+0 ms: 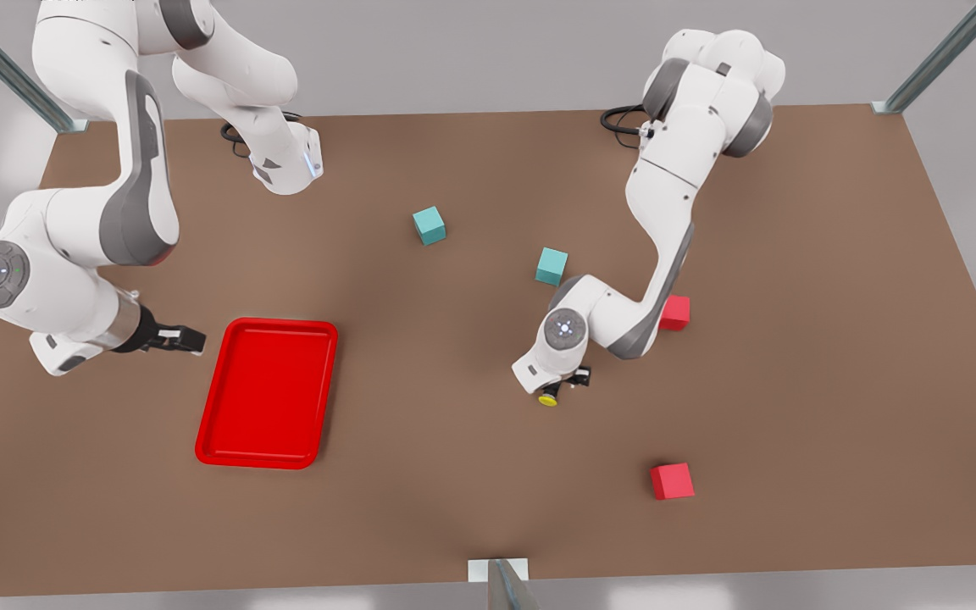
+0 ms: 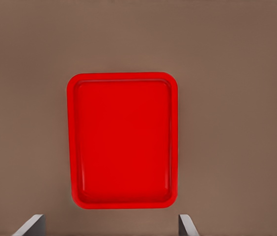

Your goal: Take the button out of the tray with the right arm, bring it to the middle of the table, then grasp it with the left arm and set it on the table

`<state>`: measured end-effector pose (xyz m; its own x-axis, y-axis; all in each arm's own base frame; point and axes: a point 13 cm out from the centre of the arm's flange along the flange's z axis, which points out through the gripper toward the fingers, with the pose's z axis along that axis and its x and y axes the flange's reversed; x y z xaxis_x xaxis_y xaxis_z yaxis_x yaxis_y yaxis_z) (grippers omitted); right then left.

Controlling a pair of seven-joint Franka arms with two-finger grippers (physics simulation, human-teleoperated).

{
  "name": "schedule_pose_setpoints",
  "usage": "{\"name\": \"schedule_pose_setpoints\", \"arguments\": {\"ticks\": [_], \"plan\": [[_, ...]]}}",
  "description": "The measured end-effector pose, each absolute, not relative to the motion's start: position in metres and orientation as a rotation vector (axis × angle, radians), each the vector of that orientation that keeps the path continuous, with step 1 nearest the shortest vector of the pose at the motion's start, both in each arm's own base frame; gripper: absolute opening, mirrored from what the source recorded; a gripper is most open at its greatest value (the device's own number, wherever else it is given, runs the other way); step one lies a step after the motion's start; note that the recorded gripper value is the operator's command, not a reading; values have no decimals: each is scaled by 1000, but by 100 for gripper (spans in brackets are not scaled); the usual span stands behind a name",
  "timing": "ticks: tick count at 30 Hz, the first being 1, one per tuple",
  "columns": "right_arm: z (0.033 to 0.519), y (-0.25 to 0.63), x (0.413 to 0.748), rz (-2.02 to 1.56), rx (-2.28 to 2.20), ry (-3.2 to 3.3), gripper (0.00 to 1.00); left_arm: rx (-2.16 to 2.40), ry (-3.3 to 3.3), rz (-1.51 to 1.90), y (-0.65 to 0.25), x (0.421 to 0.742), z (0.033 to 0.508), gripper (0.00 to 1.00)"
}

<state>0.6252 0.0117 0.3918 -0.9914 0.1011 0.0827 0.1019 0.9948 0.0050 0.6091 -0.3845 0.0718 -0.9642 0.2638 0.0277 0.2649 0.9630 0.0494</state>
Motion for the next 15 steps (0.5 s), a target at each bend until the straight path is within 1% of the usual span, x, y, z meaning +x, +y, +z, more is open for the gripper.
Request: {"name": "schedule_pose_setpoints", "arguments": {"ticks": [2,5,7,9,10,12,13,15], "plan": [[397,9,633,-10,-145,-3079,100,-434,-3085,-93,-382,608,61,100],[400,-17,664,-4,-187,-3126,100,-461,-3083,-104,-380,609,52,100],[395,-33,672,0,-213,-3137,100,-478,-3082,-108,-381,608,51,100],[400,-35,676,3,-210,-3158,100,-501,-3068,-123,-379,597,54,100],[408,-35,675,7,-207,-3172,100,-513,-3059,-132,-377,589,57,100],[430,-34,658,19,-200,-3196,100,-524,-3050,-142,-374,582,60,100],[434,-34,648,24,-198,-3197,100,-527,-3047,-145,-373,581,59,100],[427,-37,618,35,-203,-3181,100,-529,-3044,-149,-371,581,55,100]]}}
